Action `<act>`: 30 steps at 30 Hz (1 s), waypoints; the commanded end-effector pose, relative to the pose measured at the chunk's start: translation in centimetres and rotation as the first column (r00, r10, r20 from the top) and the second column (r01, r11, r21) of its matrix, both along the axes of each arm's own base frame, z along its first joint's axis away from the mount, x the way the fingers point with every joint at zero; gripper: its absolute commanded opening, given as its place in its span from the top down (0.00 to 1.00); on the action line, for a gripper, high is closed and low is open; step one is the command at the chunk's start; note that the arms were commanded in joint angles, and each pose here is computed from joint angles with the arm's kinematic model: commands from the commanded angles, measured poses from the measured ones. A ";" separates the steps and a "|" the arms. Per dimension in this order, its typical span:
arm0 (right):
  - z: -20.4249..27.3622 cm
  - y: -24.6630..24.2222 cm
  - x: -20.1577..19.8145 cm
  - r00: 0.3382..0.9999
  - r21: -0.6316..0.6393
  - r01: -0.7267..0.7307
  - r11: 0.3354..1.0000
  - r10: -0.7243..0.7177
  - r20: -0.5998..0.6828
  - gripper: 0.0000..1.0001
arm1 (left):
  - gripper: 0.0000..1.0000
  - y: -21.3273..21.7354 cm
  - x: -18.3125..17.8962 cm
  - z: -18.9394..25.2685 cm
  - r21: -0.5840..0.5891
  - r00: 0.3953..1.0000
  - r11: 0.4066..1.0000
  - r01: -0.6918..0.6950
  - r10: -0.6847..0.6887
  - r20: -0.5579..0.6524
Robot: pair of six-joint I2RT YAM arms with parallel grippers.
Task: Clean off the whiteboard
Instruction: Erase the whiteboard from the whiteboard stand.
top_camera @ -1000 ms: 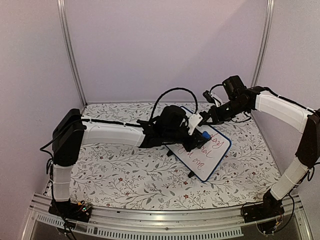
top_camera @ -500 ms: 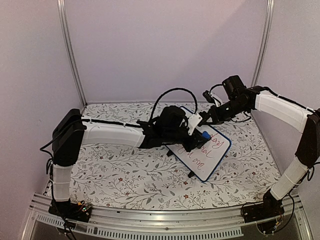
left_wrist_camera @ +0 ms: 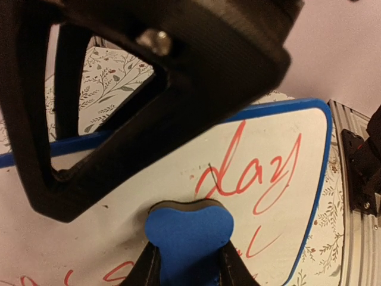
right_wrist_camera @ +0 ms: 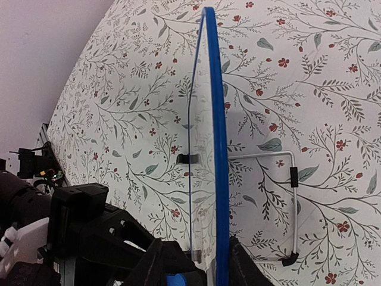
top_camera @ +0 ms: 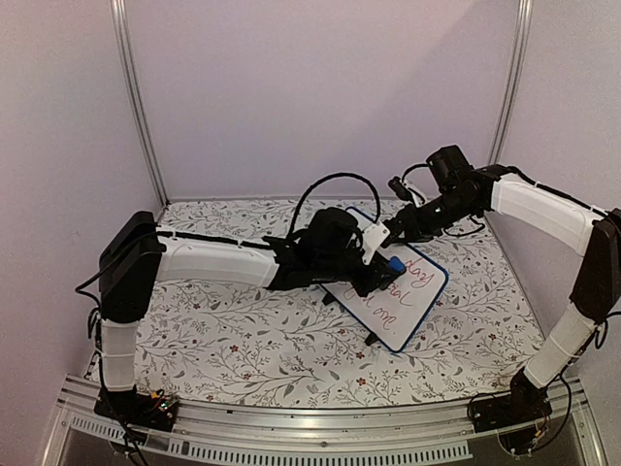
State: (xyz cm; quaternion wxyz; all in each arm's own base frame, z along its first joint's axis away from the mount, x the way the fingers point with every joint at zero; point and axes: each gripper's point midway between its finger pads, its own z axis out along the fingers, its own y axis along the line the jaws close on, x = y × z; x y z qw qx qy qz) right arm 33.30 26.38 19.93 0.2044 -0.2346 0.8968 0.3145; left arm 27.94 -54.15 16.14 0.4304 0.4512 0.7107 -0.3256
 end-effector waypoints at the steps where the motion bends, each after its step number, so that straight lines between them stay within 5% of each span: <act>1: 0.3 1.8 -1.8 0.995 0.046 -0.069 0.997 0.072 -0.070 0.64 | 1.00 1.2 -0.4 -0.2 0.035 1.000 0.999 -0.027 0.027 -0.002; 22: 1.7 -0.1 0.8 0.999 0.008 0.041 0.999 -0.041 -0.026 0.16 | 1.00 3.4 -0.3 0.0 0.025 0.998 0.998 -0.064 0.064 -0.003; 30: 3.7 -4.4 3.3 0.979 0.137 0.205 0.969 -0.204 -0.017 0.14 | 1.00 4.0 -0.7 0.6 0.015 0.998 0.998 -0.068 0.068 -0.009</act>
